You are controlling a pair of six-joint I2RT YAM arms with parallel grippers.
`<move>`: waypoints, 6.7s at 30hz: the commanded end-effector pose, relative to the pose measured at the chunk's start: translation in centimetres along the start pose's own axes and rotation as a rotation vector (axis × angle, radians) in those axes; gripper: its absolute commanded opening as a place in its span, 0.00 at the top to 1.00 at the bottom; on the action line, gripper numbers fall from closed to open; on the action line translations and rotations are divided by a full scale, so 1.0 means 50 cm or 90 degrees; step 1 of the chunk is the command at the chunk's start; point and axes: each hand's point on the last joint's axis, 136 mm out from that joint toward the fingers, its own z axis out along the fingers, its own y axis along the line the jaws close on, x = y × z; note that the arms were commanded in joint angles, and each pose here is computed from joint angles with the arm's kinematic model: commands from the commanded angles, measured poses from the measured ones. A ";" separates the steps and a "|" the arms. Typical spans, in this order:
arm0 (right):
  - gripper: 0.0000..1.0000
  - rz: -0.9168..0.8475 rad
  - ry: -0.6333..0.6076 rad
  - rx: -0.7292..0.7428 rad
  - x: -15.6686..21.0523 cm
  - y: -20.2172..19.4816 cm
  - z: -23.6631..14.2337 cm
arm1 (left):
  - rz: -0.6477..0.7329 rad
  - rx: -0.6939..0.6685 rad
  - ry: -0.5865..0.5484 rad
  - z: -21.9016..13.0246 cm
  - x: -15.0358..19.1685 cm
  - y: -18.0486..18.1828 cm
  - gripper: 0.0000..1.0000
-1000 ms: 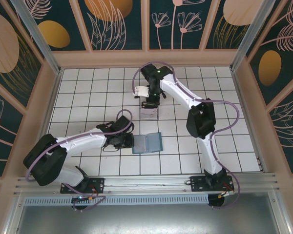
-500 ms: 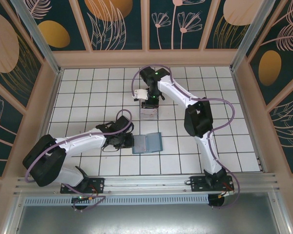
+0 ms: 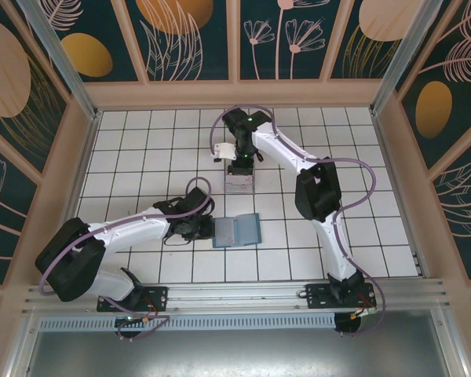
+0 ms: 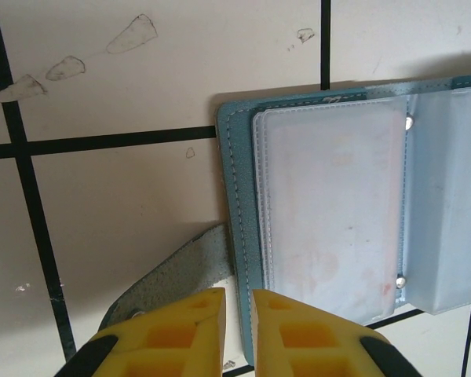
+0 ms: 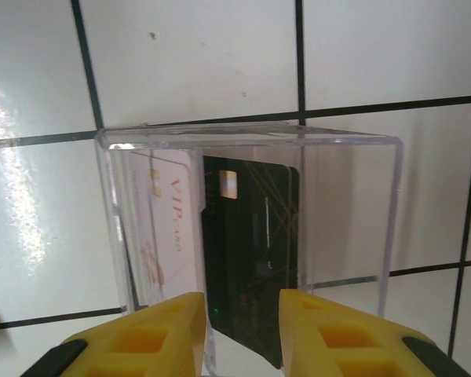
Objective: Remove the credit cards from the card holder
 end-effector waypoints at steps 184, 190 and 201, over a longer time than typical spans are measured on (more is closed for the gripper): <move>0.31 0.782 0.227 0.295 0.127 0.413 0.008 | -0.062 0.020 -0.098 -0.091 -0.153 0.090 0.77; 0.31 0.798 0.202 0.292 0.130 0.406 -0.017 | -0.058 0.020 -0.095 -0.090 -0.157 0.086 0.77; 0.31 0.812 0.226 0.311 0.183 0.405 -0.022 | -0.047 0.019 -0.092 -0.092 -0.165 0.077 0.78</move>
